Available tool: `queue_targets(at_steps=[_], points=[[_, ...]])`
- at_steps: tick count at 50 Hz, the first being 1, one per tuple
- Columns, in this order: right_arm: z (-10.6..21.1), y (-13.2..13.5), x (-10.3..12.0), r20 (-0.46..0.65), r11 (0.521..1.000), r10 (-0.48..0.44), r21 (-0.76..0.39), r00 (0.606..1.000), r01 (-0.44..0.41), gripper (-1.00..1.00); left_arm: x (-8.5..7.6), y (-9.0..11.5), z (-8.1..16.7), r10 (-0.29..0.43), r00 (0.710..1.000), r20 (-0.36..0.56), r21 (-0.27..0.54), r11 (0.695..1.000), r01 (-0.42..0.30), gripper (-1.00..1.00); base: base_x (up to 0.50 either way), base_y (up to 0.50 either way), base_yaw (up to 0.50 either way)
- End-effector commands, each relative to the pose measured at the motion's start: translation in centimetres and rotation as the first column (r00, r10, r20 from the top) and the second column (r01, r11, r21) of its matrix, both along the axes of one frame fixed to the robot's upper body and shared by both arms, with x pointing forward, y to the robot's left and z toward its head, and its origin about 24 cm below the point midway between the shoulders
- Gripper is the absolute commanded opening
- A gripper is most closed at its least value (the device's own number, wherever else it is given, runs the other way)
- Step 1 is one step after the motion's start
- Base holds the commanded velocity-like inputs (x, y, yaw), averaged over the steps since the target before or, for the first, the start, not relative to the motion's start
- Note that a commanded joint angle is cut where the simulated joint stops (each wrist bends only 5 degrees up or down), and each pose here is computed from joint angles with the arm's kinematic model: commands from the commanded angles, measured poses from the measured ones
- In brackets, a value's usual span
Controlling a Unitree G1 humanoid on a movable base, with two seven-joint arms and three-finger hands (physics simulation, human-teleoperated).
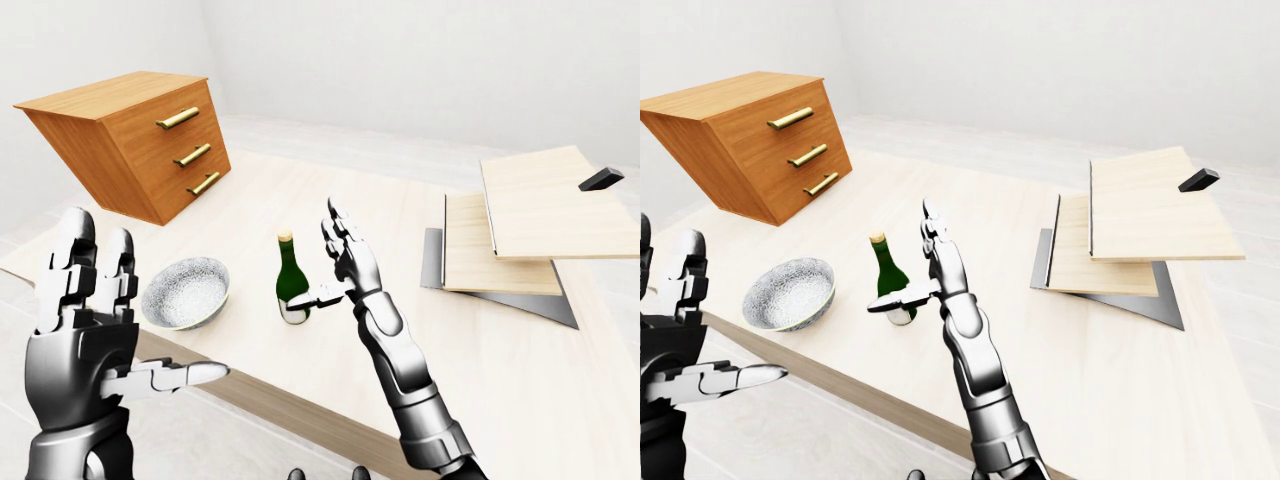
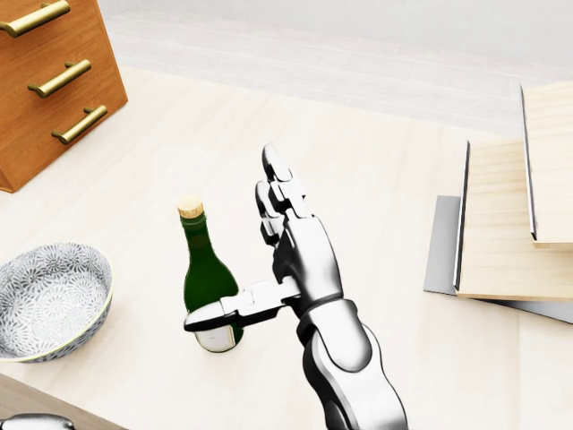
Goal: Put the wine bottle on the wine rack.
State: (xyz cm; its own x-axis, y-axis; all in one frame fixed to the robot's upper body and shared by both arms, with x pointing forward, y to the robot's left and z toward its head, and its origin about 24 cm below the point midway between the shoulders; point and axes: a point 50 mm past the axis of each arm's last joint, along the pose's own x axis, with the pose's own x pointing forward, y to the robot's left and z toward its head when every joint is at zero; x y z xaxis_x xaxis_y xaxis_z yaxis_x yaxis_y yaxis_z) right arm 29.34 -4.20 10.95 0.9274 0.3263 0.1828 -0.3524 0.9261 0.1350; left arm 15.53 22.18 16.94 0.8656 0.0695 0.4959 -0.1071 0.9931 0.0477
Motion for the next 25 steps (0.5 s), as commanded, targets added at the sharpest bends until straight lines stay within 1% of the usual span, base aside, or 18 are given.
queue_targets(at_steps=[1,4,15,20,25], points=[[-1.0,1.3,0.4,-0.053,0.999,0.033,-0.014,0.998,-0.034,1.0,-0.2,0.3,0.5,0.007,1.0,0.023,0.008,1.0,-0.007,1.0,0.0,0.0,0.0],[-1.0,1.6,0.6,-0.061,0.999,0.04,-0.015,0.997,-0.041,1.0,-0.4,0.3,0.7,0.007,0.999,0.034,0.012,1.0,-0.007,1.0,0.0,0.0,0.0],[-1.2,2.3,1.6,-0.085,0.998,0.049,-0.037,0.995,-0.052,1.0,-0.5,0.3,0.4,0.007,1.0,0.018,0.014,1.0,-0.007,1.0,0.0,0.0,0.0],[-2.0,2.4,2.3,-0.133,0.997,0.043,-0.057,0.99,-0.051,1.0,-0.7,0.5,0.7,0.011,0.999,0.032,0.017,1.0,-0.011,1.0,0.0,0.0,0.0],[-2.6,2.3,3.0,-0.168,0.996,0.038,-0.069,0.985,-0.05,1.0,-0.7,0.4,0.5,0.01,1.0,0.025,0.017,1.0,-0.01,1.0,0.0,0.0,0.0]])
